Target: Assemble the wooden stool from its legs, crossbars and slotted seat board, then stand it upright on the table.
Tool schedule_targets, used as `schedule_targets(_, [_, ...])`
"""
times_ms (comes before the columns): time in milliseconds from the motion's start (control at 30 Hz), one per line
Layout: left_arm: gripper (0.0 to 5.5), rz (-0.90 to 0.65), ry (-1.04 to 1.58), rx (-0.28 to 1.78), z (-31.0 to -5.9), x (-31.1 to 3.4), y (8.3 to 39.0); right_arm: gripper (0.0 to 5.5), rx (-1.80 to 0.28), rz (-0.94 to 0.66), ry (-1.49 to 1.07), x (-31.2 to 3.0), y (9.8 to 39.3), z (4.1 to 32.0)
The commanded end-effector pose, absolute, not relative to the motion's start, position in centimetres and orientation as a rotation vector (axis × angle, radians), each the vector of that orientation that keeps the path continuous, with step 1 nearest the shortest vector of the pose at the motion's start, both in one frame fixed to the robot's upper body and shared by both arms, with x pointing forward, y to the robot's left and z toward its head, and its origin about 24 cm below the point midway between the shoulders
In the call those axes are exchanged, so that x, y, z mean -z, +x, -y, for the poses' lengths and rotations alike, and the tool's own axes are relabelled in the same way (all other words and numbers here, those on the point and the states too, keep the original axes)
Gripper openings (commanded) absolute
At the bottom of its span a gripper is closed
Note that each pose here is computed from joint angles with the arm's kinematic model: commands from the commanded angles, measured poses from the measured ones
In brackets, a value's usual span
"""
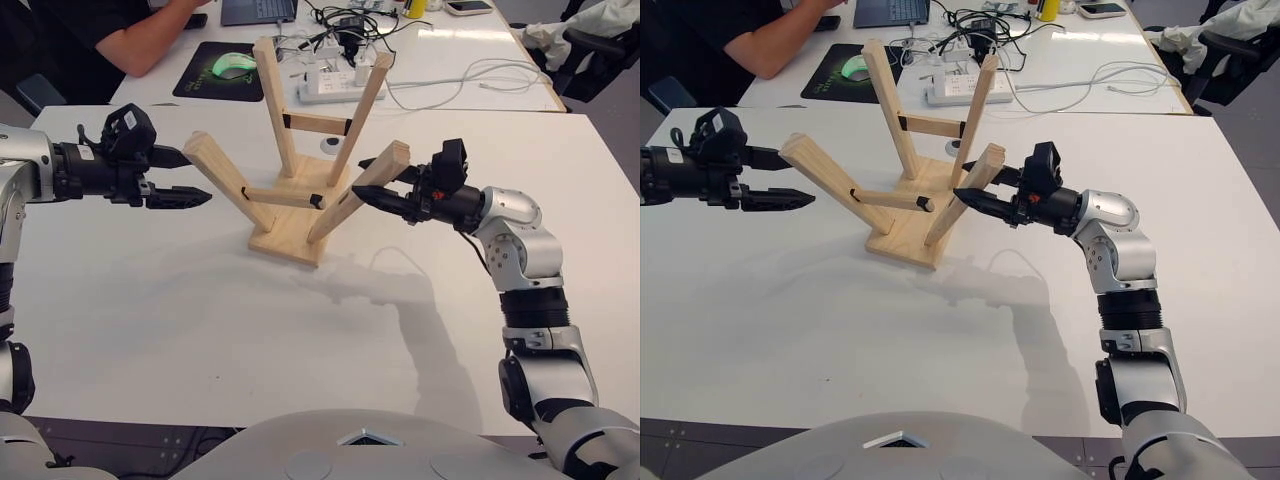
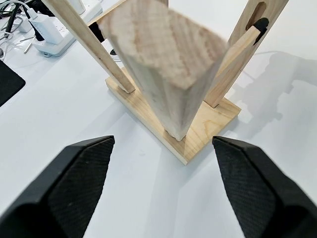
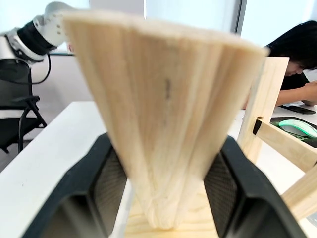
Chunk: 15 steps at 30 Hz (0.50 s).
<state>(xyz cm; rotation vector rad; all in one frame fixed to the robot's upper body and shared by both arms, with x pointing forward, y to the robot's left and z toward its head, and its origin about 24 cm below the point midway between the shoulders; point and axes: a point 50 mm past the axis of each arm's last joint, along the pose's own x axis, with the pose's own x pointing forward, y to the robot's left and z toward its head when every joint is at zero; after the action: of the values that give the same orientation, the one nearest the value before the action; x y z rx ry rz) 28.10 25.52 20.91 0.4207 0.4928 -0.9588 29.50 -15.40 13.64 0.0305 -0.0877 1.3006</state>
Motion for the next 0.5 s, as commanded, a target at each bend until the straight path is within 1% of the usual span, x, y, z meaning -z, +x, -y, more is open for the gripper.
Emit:
schedule_targets(33, [3.68, -0.489, 0.415, 0.939, -25.7, -20.9, 27.7, 2.07, -1.279, -0.13, -0.033, -12.0, 29.1, 14.7])
schedule_targets(267, [3.68, -0.487, 0.396, 0.918, -25.8, -20.4, 27.1, 2.07, -1.289, -0.206, -0.103, -14.6, 28.7, 12.6])
schedule_targets(500, [3.68, -0.481, 0.385, 0.902, -25.8, -20.1, 26.8, 2.07, -1.262, -0.258, -0.14, -15.5, 28.5, 12.0])
